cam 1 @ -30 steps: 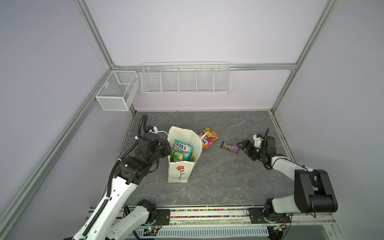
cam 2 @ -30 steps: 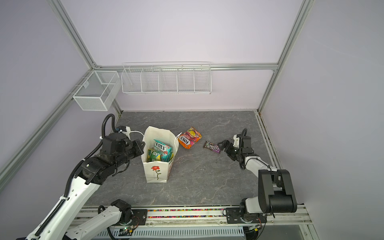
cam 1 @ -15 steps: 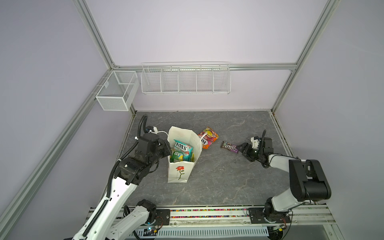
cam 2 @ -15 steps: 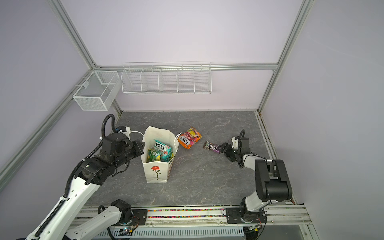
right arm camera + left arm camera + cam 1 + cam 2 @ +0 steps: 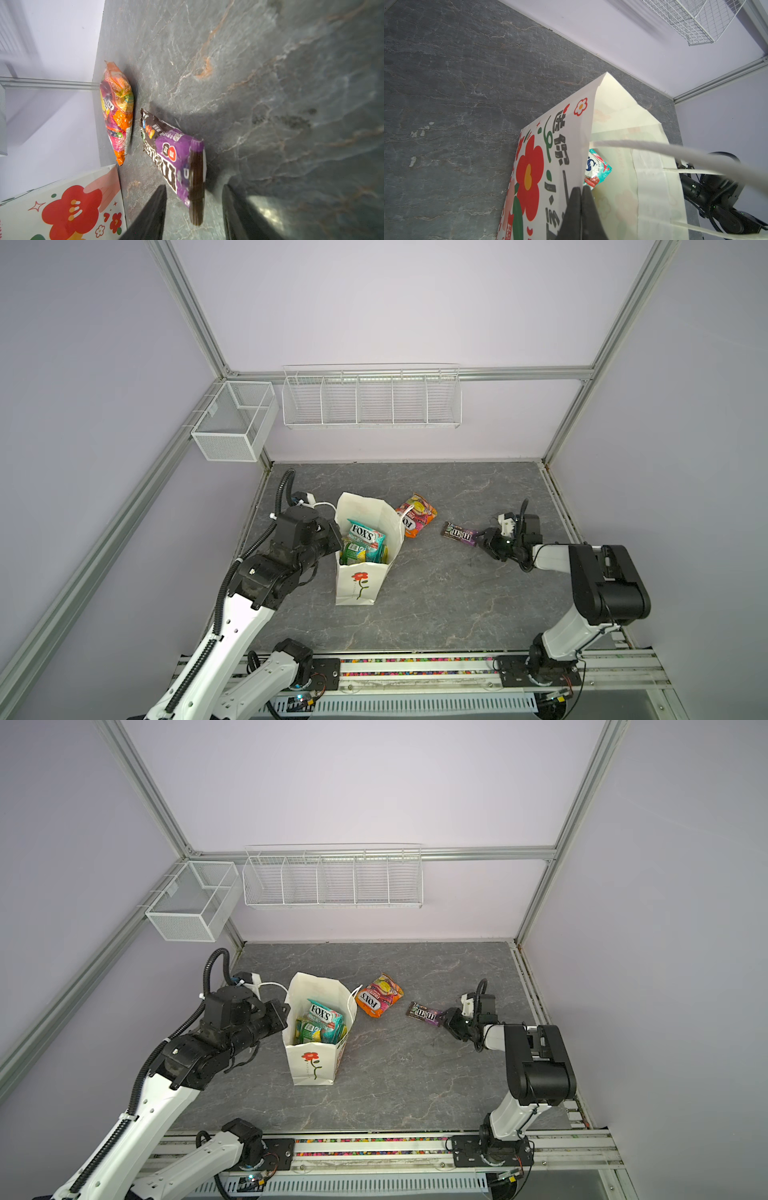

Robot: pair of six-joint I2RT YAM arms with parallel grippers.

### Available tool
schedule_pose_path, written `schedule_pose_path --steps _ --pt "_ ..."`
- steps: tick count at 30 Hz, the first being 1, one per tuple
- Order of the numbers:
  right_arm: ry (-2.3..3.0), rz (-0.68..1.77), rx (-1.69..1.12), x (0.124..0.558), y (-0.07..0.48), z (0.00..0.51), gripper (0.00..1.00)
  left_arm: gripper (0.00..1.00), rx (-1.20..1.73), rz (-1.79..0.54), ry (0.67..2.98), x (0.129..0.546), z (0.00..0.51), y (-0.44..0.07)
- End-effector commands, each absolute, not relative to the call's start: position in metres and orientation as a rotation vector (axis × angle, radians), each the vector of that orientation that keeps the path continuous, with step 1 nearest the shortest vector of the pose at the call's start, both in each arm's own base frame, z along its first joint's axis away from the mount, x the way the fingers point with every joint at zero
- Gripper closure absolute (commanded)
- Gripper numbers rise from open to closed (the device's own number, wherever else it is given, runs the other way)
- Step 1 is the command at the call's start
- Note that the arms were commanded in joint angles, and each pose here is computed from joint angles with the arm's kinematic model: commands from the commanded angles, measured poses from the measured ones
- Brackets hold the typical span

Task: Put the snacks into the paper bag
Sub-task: 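Lower the right gripper onto the M&M's pack and close on its end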

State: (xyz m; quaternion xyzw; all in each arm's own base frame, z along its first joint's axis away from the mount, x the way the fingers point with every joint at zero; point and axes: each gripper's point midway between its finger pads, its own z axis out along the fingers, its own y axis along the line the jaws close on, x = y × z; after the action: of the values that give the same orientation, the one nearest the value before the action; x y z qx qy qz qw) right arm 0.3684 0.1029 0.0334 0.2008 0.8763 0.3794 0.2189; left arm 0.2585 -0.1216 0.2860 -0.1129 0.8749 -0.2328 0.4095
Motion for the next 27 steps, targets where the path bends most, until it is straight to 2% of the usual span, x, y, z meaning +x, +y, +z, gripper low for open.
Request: schedule_pose_path --steps 1,5,20,27 --pt "2.469 1.031 0.598 0.363 0.1 0.015 0.53 1.0 -0.266 -0.616 2.15 0.261 0.299 -0.123" --pt "2.472 1.048 0.606 0.364 0.101 0.009 0.55 1.0 -0.265 -0.617 2.154 0.262 0.299 -0.124" --pt "2.458 1.083 0.607 0.357 0.104 0.005 0.84 1.0 -0.27 -0.617 2.155 0.262 0.298 -0.124" --pt "2.398 1.15 0.575 0.359 0.11 0.02 0.93 1.0 -0.272 -0.618 2.151 0.26 0.299 -0.123"
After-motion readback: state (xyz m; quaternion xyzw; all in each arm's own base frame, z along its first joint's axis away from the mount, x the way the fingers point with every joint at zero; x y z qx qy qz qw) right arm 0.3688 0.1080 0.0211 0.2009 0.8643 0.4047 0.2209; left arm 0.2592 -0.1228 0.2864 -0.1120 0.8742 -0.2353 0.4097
